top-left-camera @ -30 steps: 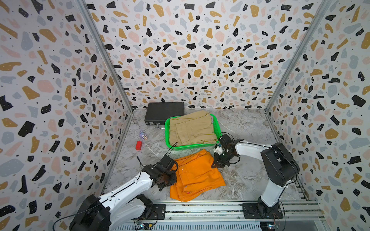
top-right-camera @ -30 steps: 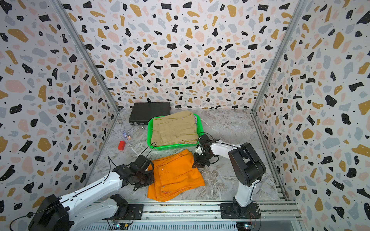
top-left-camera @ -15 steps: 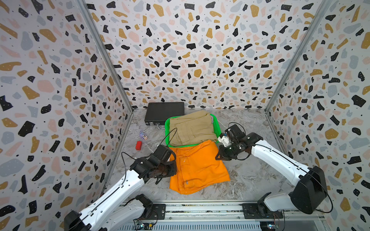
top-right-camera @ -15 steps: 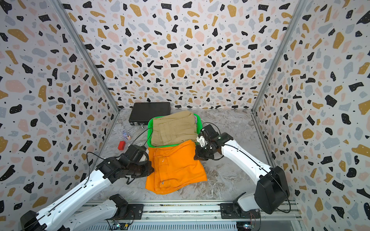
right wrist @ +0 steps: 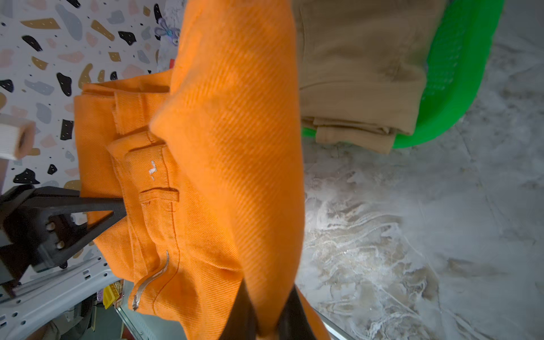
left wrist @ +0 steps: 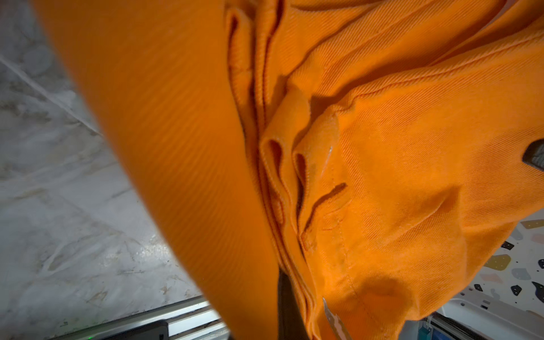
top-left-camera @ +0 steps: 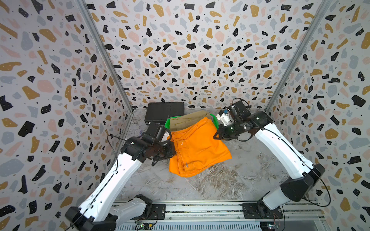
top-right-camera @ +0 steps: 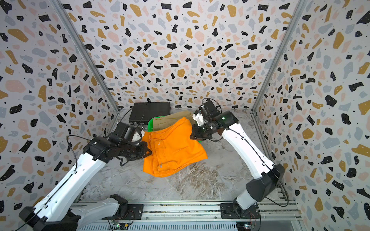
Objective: Put the folded long pants in the basket
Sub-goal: Place the long pant in the basket.
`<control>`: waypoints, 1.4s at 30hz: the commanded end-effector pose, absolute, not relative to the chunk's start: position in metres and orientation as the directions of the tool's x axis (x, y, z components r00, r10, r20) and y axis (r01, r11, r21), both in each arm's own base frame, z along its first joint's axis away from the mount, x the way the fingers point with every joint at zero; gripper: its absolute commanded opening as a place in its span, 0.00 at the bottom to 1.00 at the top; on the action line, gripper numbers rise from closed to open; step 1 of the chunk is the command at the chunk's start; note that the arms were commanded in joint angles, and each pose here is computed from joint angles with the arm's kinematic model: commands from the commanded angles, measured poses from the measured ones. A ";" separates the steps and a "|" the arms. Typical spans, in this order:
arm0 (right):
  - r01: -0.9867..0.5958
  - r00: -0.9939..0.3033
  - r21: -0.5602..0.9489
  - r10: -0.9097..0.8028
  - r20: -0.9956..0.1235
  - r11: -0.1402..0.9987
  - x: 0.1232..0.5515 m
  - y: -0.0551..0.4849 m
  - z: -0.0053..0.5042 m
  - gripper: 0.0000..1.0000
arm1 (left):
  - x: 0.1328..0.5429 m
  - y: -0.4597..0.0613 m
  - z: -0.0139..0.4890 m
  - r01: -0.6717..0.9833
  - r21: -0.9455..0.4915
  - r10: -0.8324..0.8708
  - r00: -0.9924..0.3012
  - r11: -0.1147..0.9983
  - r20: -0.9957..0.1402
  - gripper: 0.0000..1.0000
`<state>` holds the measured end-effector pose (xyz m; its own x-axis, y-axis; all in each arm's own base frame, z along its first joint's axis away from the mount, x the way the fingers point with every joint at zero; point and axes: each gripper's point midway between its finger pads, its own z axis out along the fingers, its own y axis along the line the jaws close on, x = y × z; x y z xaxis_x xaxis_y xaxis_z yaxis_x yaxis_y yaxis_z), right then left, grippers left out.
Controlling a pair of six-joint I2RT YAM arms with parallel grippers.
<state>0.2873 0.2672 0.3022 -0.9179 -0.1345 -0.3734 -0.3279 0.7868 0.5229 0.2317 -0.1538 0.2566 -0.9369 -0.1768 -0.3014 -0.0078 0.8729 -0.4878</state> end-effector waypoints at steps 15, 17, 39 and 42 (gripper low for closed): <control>-0.257 -0.904 0.528 -0.008 -0.427 0.810 0.427 0.288 0.290 0.00 | 0.393 -0.138 0.230 -0.013 -0.525 -0.150 -0.964 0.851 -0.219 0.00; -0.247 -0.904 0.499 -0.012 -0.427 0.830 0.437 0.286 0.277 0.00 | 0.407 -0.139 0.218 -0.017 -0.521 -0.143 -0.969 0.853 -0.202 0.00; -0.181 -0.903 0.349 -0.015 -0.430 0.919 0.467 0.251 0.202 0.00 | 0.445 -0.134 0.172 -0.038 -0.479 -0.170 -0.957 0.877 -0.235 0.00; -0.205 -0.872 0.350 -0.007 -0.490 0.914 0.469 0.249 0.231 0.00 | 0.447 -0.131 0.195 -0.023 -0.480 -0.195 -0.930 0.877 -0.310 0.00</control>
<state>0.4566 0.2603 0.1576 -0.9516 -0.0355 -0.3054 -0.1512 0.9189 0.3644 0.4313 -0.1310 0.1476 -0.9761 -0.1685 -0.1376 -0.0885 0.8854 -0.4564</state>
